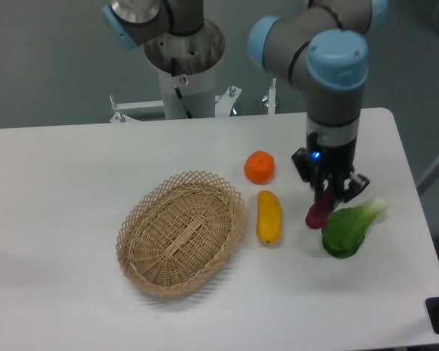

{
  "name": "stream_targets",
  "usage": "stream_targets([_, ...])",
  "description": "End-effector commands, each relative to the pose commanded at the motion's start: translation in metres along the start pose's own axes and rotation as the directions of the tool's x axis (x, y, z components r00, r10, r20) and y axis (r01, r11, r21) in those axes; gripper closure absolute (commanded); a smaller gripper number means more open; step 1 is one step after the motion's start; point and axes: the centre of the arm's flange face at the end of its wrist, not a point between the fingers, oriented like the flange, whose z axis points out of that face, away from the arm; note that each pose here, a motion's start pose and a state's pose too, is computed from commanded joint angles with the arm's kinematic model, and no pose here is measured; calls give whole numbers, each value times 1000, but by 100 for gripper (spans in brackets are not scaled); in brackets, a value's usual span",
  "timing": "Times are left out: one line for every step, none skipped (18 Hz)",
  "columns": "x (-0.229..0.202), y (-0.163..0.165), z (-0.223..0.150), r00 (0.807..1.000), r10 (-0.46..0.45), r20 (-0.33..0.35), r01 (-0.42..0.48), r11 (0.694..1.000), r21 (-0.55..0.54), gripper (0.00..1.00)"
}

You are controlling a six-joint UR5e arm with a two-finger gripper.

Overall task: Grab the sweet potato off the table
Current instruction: 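Lift the held sweet potato up off the table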

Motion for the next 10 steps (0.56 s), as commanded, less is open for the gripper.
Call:
stream_targets([-1, 3, -1, 1000, 0, 0, 0, 1000, 0, 75])
stream_targets([0, 5, -4, 1000, 2, 3, -2, 1000, -2, 75])
stream_targets([0, 7, -6, 1000, -2, 4, 2, 1000, -1, 75])
stream_targets([0, 8, -6, 1000, -4, 4, 4, 1000, -2, 75])
stream_targets([1, 8, -5, 1000, -4, 1, 4, 1000, -2, 75])
stream_targets([1, 8, -6, 1000, -4, 2, 4, 1000, -2, 75])
stream_targets([1, 8, -6, 1000, -4, 4, 4, 1000, -2, 75])
stream_targets([1, 8, -6, 1000, -4, 4, 4, 1000, -2, 75])
stream_targets([0, 9, -8, 1000, -5, 7, 5, 1000, -2, 75])
stream_targets([0, 9, -9, 1000, -5, 8, 5, 1000, -2, 75])
